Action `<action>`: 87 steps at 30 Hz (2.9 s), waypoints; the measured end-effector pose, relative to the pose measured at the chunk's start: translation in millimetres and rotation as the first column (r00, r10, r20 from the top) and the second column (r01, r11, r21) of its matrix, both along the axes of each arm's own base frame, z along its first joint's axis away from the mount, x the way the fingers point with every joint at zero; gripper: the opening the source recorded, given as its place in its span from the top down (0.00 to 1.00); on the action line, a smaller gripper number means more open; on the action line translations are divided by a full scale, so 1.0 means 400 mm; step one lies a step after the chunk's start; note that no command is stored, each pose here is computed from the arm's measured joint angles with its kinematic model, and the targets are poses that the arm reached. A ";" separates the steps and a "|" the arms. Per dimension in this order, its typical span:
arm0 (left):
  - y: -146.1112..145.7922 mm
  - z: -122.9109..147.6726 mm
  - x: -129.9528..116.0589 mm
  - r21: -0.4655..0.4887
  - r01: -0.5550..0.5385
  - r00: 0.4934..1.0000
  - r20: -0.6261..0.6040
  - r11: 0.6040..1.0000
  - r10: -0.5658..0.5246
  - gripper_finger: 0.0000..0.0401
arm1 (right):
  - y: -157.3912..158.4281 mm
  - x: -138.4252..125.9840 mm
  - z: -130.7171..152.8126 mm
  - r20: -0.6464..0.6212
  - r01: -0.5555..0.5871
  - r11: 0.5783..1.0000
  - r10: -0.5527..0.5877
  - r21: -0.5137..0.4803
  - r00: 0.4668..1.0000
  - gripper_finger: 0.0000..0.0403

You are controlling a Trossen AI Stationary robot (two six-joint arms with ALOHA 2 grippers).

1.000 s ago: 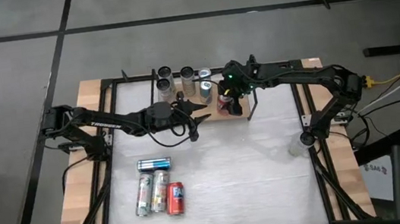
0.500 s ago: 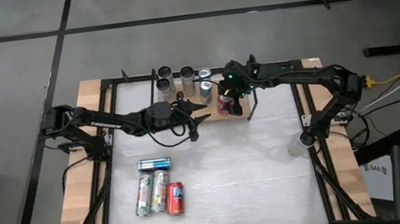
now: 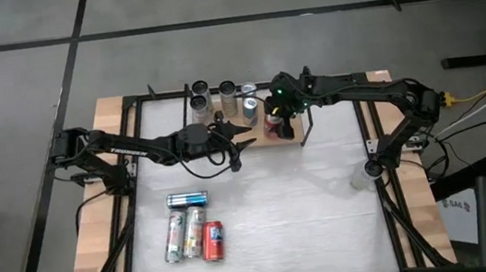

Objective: Place canned beverage on shelf
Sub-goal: Put the right red soda can on the shelf

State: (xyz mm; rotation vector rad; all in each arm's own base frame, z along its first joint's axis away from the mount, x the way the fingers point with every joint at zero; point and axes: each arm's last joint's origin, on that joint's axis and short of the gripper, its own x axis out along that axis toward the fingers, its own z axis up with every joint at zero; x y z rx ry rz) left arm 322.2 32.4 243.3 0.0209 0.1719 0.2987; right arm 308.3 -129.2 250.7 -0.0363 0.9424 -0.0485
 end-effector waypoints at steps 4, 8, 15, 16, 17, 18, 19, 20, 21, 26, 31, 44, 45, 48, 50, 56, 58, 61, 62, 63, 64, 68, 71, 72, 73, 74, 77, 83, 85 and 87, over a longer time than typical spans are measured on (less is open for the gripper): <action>0.000 0.000 0.000 -0.001 0.000 1.000 0.000 1.000 0.000 0.61 | -0.003 0.006 0.037 0.012 0.000 1.000 0.000 -0.005 1.000 0.09; 0.000 0.000 0.000 -0.002 0.000 1.000 0.001 1.000 0.000 0.61 | -0.003 0.007 0.079 0.006 0.000 1.000 0.000 -0.002 1.000 0.09; 0.000 0.000 0.000 -0.001 0.000 1.000 0.001 1.000 0.000 0.61 | -0.002 0.004 0.139 -0.003 0.007 1.000 -0.007 0.007 1.000 0.08; 0.000 0.000 0.000 -0.001 0.000 1.000 0.001 1.000 0.000 0.61 | -0.002 0.004 0.143 0.001 0.018 1.000 -0.018 0.013 1.000 0.08; 0.000 0.000 0.000 -0.001 -0.001 1.000 0.000 1.000 0.001 0.61 | -0.002 0.005 0.146 0.006 0.024 1.000 -0.024 0.020 1.000 0.08; 0.000 0.000 0.000 -0.001 0.000 1.000 0.001 1.000 0.000 0.61 | -0.001 0.005 0.148 0.010 0.033 0.999 -0.033 0.035 0.999 0.08; 0.000 0.000 0.000 -0.001 0.000 1.000 0.000 1.000 0.000 0.61 | -0.001 0.005 0.149 0.013 0.037 0.998 -0.038 0.044 0.999 0.08; 0.000 0.000 0.000 -0.001 0.000 1.000 0.001 1.000 0.000 0.61 | -0.001 0.005 0.149 0.012 0.041 0.998 -0.041 0.049 0.999 0.08; 0.000 0.000 0.000 -0.001 0.000 1.000 0.001 1.000 0.000 0.61 | -0.001 0.005 0.148 0.011 0.044 0.998 -0.044 0.053 0.999 0.08; 0.000 0.000 0.000 -0.001 0.000 1.000 0.001 1.000 0.000 0.61 | 0.001 0.002 0.146 -0.005 0.054 0.996 -0.053 0.066 0.999 0.08; 0.000 0.000 0.000 -0.001 0.000 1.000 0.000 1.000 0.000 0.61 | 0.003 0.004 0.135 0.008 0.033 0.995 -0.034 0.094 0.999 0.08; 0.000 0.000 0.000 0.001 0.001 1.000 0.000 1.000 -0.001 0.61 | 0.004 -0.002 0.067 -0.036 0.053 0.995 -0.050 0.083 0.998 0.08; 0.000 0.000 0.000 0.001 0.001 1.000 0.000 1.000 -0.001 0.61 | 0.003 -0.001 0.065 -0.030 0.056 0.996 -0.054 0.075 0.998 0.08; 0.000 0.000 0.000 0.001 0.001 1.000 0.000 1.000 -0.001 0.61 | 0.003 -0.004 0.058 -0.042 0.061 0.996 -0.058 0.072 0.997 0.09; 0.000 0.000 0.000 0.001 0.001 1.000 0.000 1.000 -0.001 0.61 | 0.002 -0.004 0.051 -0.042 0.065 0.996 -0.062 0.065 0.997 0.11; 0.000 0.000 0.000 0.001 0.001 1.000 0.000 1.000 -0.001 0.61 | 0.002 -0.007 0.036 -0.062 0.082 0.996 -0.079 0.047 0.995 0.24; 0.000 0.000 0.000 0.001 0.001 1.000 0.000 1.000 -0.001 0.61 | 0.001 -0.007 0.037 -0.060 0.082 0.996 -0.080 0.046 0.995 0.28; 0.000 0.000 0.000 0.001 0.001 1.000 0.000 1.000 -0.001 0.61 | 0.001 -0.007 0.037 -0.060 0.084 0.996 -0.082 0.043 0.995 0.29; 0.000 0.000 0.000 0.001 0.001 1.000 0.000 1.000 -0.001 0.61 | 0.001 -0.007 0.037 -0.060 0.084 0.996 -0.082 0.043 0.995 0.28; 0.000 0.000 0.000 0.001 0.001 1.000 0.000 1.000 -0.001 0.61 | 0.001 -0.007 0.037 -0.060 0.085 0.995 -0.082 0.042 0.995 0.27; 0.000 0.000 0.000 0.001 0.000 1.000 0.000 1.000 0.000 0.61 | 0.000 -0.007 0.037 -0.061 0.085 0.995 -0.083 0.042 0.995 0.26; 0.000 0.000 0.000 0.001 0.000 1.000 0.000 1.000 0.000 0.61 | -0.005 -0.010 0.036 -0.061 0.091 0.995 -0.088 0.040 0.994 0.23; 0.000 0.000 0.000 0.001 0.000 1.000 0.000 1.000 0.000 0.61 | -0.015 -0.014 0.036 -0.062 0.099 0.994 -0.097 0.034 0.993 0.25; 0.000 0.000 0.000 0.001 0.000 1.000 0.000 1.000 0.000 0.61 | -0.017 -0.015 0.036 -0.062 0.097 0.995 -0.095 0.032 0.994 0.25; -0.001 0.000 0.000 0.001 0.001 1.000 0.000 1.000 -0.001 0.61 | -0.022 -0.017 0.036 -0.062 0.098 0.995 -0.096 0.027 0.993 0.25; -0.001 0.000 0.000 0.001 0.001 1.000 0.000 1.000 -0.001 0.61 | -0.027 -0.019 0.037 -0.061 0.099 0.995 -0.097 0.024 0.993 0.25; -0.001 0.000 0.000 0.001 0.001 1.000 0.000 1.000 -0.001 0.61 | -0.038 -0.023 0.037 -0.056 0.111 0.994 -0.110 0.021 0.992 0.24; -0.001 0.000 0.000 0.001 0.001 1.000 0.000 1.000 -0.001 0.61 | -0.058 -0.029 0.039 -0.038 0.116 0.993 -0.116 0.004 0.993 0.23; -0.001 0.000 0.000 0.001 0.001 1.000 0.000 1.000 -0.001 0.61 | -0.056 -0.028 0.039 -0.034 0.102 0.995 -0.102 0.009 0.994 0.23; -0.001 0.000 0.000 0.000 0.001 1.000 0.000 1.000 -0.001 0.61 | -0.056 -0.028 0.039 -0.034 0.101 0.995 -0.101 0.009 0.994 0.23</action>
